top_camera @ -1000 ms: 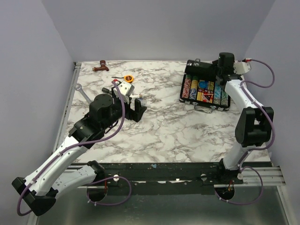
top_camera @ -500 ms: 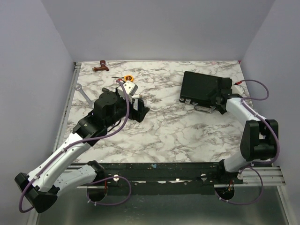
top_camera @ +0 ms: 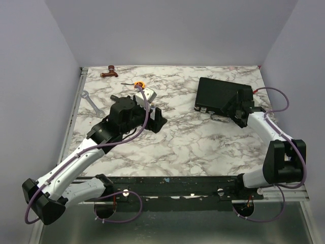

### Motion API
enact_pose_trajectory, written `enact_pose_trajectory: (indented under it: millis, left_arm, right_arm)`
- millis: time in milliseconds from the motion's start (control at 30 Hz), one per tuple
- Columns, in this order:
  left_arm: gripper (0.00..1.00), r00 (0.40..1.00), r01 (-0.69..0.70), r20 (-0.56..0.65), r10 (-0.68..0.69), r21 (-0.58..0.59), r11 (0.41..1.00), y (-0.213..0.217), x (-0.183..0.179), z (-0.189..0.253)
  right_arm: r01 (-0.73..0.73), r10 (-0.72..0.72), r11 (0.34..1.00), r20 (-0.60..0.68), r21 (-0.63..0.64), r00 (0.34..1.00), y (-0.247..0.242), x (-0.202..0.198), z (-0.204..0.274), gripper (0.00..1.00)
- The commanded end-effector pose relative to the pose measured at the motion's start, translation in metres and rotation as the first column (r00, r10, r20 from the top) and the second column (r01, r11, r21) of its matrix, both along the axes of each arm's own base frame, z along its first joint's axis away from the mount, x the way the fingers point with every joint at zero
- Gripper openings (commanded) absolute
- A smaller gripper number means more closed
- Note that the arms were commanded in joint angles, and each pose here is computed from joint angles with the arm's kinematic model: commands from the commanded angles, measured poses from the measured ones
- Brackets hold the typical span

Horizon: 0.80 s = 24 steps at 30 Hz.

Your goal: Pack up texas hold em set

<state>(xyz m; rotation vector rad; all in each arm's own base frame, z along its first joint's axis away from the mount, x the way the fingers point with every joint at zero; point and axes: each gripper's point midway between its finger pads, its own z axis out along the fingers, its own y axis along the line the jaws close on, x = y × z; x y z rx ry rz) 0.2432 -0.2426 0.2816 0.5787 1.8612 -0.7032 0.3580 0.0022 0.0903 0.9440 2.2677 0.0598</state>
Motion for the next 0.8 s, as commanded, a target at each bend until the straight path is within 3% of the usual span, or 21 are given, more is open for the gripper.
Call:
enact_pose_trajectory:
  millis: [0,267,533,767]
  left_arm:
    - [0.80,0.990,0.130,-0.050,-0.132,-0.045,0.991,-0.027,-0.006,-0.010]
    - [0.73,0.902,0.241,-0.304,-0.307,-0.235,0.942,-0.098,0.003,-0.025]
    - [0.69,0.851,0.233,-0.372,-0.370,-0.363,0.902,-0.172,0.067,-0.015]
    - [0.65,0.812,0.274,-0.360,-0.459,-0.460,0.845,-0.228,0.118,-0.018]
  right_arm:
    - [-0.083,0.078,0.994,0.069,0.069,0.995,0.018,0.006,0.010,0.90]
    - [-0.172,0.141,0.974,0.202,0.146,0.969,0.039,0.007,0.031,0.89]
    - [-0.087,0.065,0.989,0.183,0.115,0.981,0.024,-0.023,0.028,0.90]
    - [-0.059,0.021,0.981,0.201,0.185,0.979,0.030,-0.034,0.014,0.90]
